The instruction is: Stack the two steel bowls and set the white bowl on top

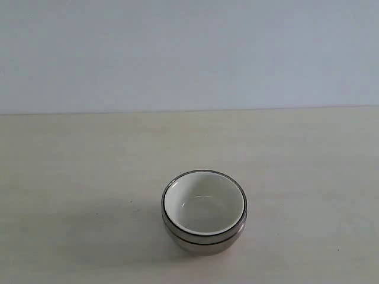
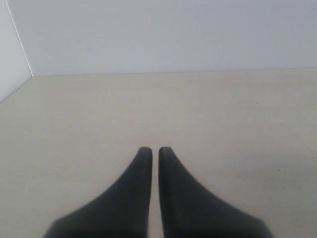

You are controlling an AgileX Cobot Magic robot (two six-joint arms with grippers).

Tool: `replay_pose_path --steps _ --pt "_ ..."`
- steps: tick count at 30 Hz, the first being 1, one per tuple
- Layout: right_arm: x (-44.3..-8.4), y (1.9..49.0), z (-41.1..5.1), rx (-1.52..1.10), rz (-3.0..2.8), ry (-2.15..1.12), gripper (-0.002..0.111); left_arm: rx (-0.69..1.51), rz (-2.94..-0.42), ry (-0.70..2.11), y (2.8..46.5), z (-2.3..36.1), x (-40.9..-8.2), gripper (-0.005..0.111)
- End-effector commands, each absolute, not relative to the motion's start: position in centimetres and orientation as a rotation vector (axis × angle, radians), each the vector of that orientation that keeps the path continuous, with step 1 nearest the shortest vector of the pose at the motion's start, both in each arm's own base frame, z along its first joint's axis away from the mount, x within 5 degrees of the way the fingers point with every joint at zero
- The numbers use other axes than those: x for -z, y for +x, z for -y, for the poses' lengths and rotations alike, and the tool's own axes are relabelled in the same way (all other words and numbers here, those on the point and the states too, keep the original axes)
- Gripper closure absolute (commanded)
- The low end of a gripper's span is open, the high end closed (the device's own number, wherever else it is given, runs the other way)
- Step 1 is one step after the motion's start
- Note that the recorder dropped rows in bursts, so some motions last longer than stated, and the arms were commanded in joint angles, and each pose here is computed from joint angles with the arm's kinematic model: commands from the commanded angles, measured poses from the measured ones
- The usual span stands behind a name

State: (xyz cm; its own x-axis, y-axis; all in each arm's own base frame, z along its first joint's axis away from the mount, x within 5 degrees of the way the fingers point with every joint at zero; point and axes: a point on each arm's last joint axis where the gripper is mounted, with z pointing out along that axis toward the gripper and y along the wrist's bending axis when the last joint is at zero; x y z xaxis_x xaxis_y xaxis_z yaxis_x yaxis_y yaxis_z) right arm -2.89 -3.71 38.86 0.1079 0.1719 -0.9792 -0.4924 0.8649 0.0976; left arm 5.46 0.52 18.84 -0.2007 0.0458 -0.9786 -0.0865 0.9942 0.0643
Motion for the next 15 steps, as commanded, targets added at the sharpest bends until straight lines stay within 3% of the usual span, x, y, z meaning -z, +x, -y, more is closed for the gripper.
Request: replay_pose_path --steps 1,9,15 --pt "-38.8 -2.9 3.7 -0.487 -1.378 -0.285 0.108 -0.109 -1.770 -0.042 5.4 -0.5 -18.7 0.103" --pt "-38.8 -3.5 4.0 -0.476 -1.356 -0.259 0.108 -0.109 -1.770 -0.042 5.4 -0.5 -18.7 0.103" --pt "-38.8 -4.0 3.5 -0.316 -1.356 -0.164 0.108 -0.109 -1.770 -0.042 5.4 -0.5 -18.7 0.103"
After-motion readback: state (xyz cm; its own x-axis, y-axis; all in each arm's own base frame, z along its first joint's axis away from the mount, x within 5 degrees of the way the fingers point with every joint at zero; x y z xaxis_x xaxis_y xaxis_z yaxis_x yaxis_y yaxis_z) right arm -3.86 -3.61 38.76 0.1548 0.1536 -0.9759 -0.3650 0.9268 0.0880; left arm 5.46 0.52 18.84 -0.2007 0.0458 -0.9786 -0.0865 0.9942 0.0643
